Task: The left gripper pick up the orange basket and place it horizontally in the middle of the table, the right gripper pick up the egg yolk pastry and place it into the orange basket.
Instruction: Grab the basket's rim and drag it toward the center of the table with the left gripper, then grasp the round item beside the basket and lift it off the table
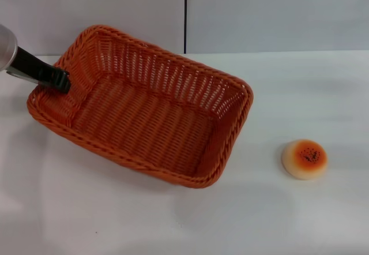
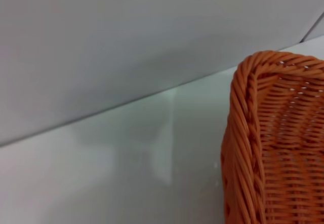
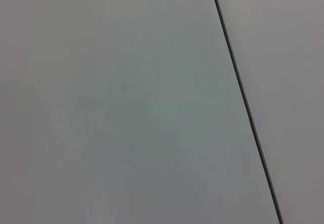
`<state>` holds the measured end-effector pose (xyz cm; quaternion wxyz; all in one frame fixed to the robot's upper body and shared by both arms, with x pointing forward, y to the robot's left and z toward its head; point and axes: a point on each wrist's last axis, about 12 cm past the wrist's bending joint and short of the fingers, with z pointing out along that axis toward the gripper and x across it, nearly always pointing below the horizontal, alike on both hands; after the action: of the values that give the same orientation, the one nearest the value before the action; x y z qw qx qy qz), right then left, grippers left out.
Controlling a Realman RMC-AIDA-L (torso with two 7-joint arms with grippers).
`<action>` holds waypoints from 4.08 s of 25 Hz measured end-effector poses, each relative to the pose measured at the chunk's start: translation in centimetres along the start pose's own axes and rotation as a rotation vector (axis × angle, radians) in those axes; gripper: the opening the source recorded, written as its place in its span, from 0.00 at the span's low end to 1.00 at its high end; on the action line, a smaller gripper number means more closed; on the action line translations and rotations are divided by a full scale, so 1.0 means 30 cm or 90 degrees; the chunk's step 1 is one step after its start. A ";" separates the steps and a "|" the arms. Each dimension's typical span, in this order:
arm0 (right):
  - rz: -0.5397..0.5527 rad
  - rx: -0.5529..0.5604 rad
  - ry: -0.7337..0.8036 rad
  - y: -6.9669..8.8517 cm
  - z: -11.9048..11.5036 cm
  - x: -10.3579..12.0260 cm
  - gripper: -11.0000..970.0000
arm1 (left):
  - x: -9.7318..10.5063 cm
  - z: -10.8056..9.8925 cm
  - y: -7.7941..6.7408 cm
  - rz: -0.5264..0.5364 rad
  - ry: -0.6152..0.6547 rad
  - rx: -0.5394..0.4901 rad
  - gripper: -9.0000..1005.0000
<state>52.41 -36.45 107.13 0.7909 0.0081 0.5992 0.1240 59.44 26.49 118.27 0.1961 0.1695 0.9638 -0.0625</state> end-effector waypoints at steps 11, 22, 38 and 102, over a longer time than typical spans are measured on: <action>0.001 -0.001 0.010 0.012 0.016 0.013 0.57 | 0.061 0.000 0.020 -0.102 0.032 0.041 0.15; 0.012 0.007 0.020 0.019 0.010 0.029 0.57 | 0.120 -0.001 0.045 -0.155 0.017 0.075 0.15; 0.012 0.011 0.033 0.016 0.014 0.035 0.57 | 0.252 -0.016 0.086 -0.255 -0.023 0.164 0.15; 0.090 -0.150 0.216 -0.047 -0.051 -0.059 0.57 | 0.246 -0.149 0.246 -0.132 -0.430 0.130 0.83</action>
<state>50.79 -38.39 108.15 0.6635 -0.0629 0.7031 0.2479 54.03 36.47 119.02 0.4778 0.0593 0.8456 -0.2305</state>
